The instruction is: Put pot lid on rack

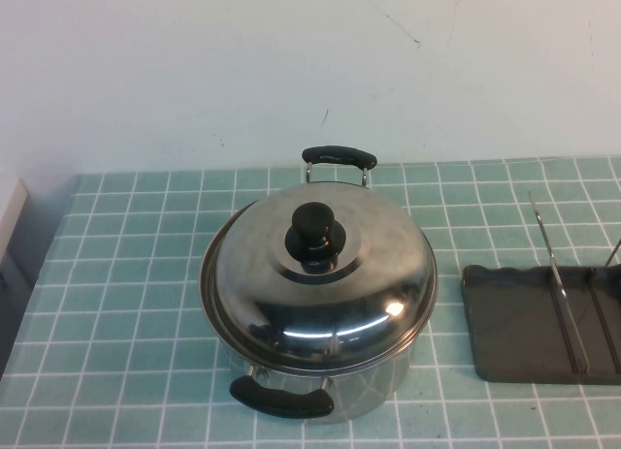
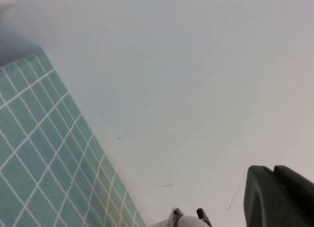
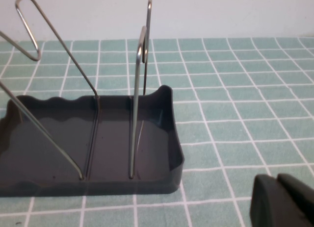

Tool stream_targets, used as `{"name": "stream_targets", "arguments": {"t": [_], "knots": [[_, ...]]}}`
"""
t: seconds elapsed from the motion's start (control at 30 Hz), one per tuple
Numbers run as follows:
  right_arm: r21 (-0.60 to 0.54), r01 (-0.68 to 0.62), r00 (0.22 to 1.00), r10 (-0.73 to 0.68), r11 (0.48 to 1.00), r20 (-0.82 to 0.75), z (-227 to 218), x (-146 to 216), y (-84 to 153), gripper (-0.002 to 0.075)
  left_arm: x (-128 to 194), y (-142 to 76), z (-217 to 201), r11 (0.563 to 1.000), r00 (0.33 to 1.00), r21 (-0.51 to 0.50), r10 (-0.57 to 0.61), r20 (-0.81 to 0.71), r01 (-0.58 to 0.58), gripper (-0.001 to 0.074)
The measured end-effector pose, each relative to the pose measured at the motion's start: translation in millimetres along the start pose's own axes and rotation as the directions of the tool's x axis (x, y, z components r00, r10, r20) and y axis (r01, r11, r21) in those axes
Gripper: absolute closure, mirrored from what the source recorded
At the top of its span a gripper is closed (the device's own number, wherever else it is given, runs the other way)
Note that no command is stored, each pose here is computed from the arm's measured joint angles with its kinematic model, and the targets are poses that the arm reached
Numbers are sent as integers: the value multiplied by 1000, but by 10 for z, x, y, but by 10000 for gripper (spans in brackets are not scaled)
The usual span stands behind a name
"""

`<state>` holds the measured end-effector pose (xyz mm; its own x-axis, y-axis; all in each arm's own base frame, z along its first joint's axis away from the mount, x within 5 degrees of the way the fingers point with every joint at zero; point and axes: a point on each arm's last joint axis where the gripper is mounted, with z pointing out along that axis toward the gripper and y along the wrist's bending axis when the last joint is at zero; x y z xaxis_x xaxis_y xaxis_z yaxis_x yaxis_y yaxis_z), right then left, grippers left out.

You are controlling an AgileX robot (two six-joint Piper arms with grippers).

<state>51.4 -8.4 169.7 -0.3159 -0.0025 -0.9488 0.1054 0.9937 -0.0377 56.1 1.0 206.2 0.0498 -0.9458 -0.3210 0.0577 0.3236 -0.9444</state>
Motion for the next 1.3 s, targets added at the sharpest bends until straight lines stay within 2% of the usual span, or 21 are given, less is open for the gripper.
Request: {"name": "stream_targets", "arguments": {"t": [0.17, 0.23, 0.27, 0.33, 0.43, 0.5, 0.57, 0.67, 0.73, 0.77, 0.87, 0.93, 1.03, 1.1, 1.3], "knots": [[0, 0, 1000, 0, 1000, 0, 0, 0, 0, 727, 1, 0, 0, 998, 998, 0, 62, -1, -62, 737], [0, 0, 1000, 0, 1000, 0, 0, 0, 0, 727, 30, -8, -2, 986, 985, 1, 167, -38, -167, 737], [0, 0, 1000, 0, 1000, 0, 0, 0, 0, 727, 51, -56, -9, 966, 963, 18, 258, -75, -258, 737], [0, 0, 1000, 0, 1000, 0, 0, 0, 0, 727, 67, -223, -29, 900, 890, 72, 435, -137, -429, 737], [0, 0, 1000, 0, 1000, 0, 0, 0, 0, 727, -13, -559, -1, 753, 739, 128, 658, -146, -645, 737], [0, 0, 1000, 0, 1000, 0, 0, 0, 0, 727, -95, -787, 77, 658, 640, 132, 753, -154, -742, 737], [0, 0, 1000, 0, 1000, 0, 0, 0, 0, 727, -154, -910, 201, 583, 559, 118, 808, -186, -804, 727], [0, 0, 1000, 0, 1000, 0, 0, 0, 0, 727, -185, -1024, 360, 518, 483, 137, 847, -223, -845, 650], [0, 0, 1000, 0, 1000, 0, 0, 0, 0, 727, -155, -1059, 455, 475, 434, 178, 872, -225, -862, 538], [0, 0, 1000, 0, 1000, 0, 0, 0, 0, 727, -129, -1071, 492, 471, 428, 200, 875, -225, -859, 471], [0, 0, 1000, 0, 1000, 0, 0, 0, 0, 727, 42, -1112, 621, 439, 385, 318, 896, -220, -840, 298], [0, 0, 1000, 0, 1000, 0, 0, 0, 0, 727, 219, -1164, 695, 417, 366, 426, 909, -200, -803, 230], [0, 0, 1000, 0, 1000, 0, 0, 0, 0, 727, 521, -1220, 792, 385, 339, 559, 922, -190, -735, 203], [0, 0, 1000, 0, 1000, 0, 0, 0, 0, 727, 691, -1259, 883, 375, 344, 607, 923, -173, -701, 199], [0, 0, 1000, 0, 1000, 0, 0, 0, 0, 727, 1154, -1203, 1294, 367, 309, 641, 928, -206, -675, 195]]}}
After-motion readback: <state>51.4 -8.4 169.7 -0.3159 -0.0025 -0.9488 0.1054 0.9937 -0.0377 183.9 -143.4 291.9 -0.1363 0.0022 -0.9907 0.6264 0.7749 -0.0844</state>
